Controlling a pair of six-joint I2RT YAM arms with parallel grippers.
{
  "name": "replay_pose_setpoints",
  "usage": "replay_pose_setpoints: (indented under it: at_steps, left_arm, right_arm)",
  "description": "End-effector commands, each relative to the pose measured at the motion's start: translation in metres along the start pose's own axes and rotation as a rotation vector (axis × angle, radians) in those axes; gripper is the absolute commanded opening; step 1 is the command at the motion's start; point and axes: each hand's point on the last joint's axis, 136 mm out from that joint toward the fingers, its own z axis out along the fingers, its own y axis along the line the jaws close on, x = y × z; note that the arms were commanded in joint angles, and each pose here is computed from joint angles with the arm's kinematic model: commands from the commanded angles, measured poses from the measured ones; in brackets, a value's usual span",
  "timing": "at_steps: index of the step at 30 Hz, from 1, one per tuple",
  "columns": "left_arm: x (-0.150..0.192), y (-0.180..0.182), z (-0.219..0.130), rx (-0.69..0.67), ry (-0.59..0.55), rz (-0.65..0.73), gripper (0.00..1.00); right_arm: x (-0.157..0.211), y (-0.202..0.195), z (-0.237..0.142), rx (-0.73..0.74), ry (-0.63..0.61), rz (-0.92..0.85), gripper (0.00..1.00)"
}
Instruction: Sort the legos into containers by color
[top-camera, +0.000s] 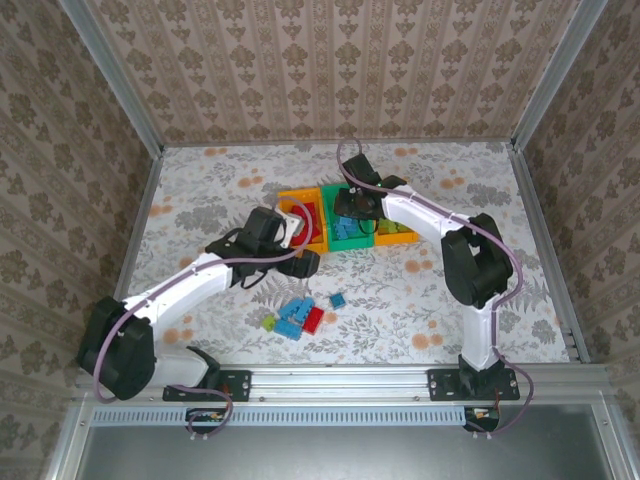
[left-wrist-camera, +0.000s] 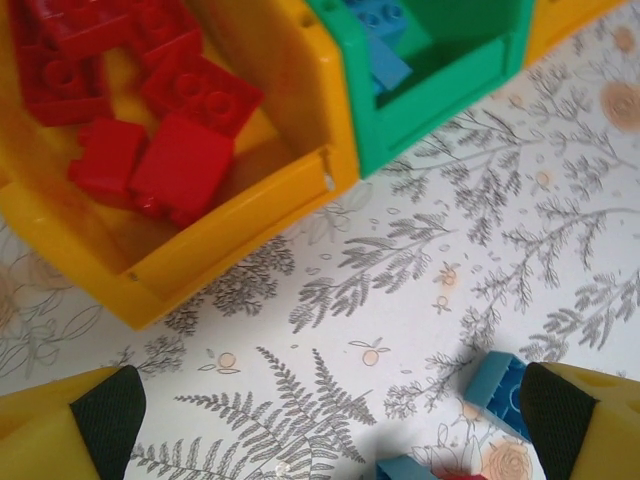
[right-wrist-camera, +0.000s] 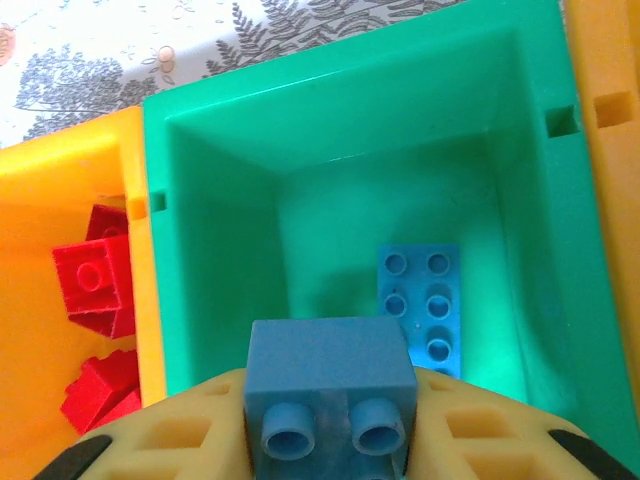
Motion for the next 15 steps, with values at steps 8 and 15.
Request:
replay_pose_setpoints:
  at_steps: [8, 15]
  left_arm:
    - [0.025, -0.053, 0.013, 0.14, 0.099, 0.303, 0.96]
    - [0.043, -0.09, 0.028, 0.216, 0.174, 0.452, 0.93]
  right_arm:
    - [-0.002, -0.008, 0.004, 0.047, 0.016, 0.006, 0.51]
    - [-0.006, 0.002, -0.014, -0.018, -0.019, 0.023, 0.78]
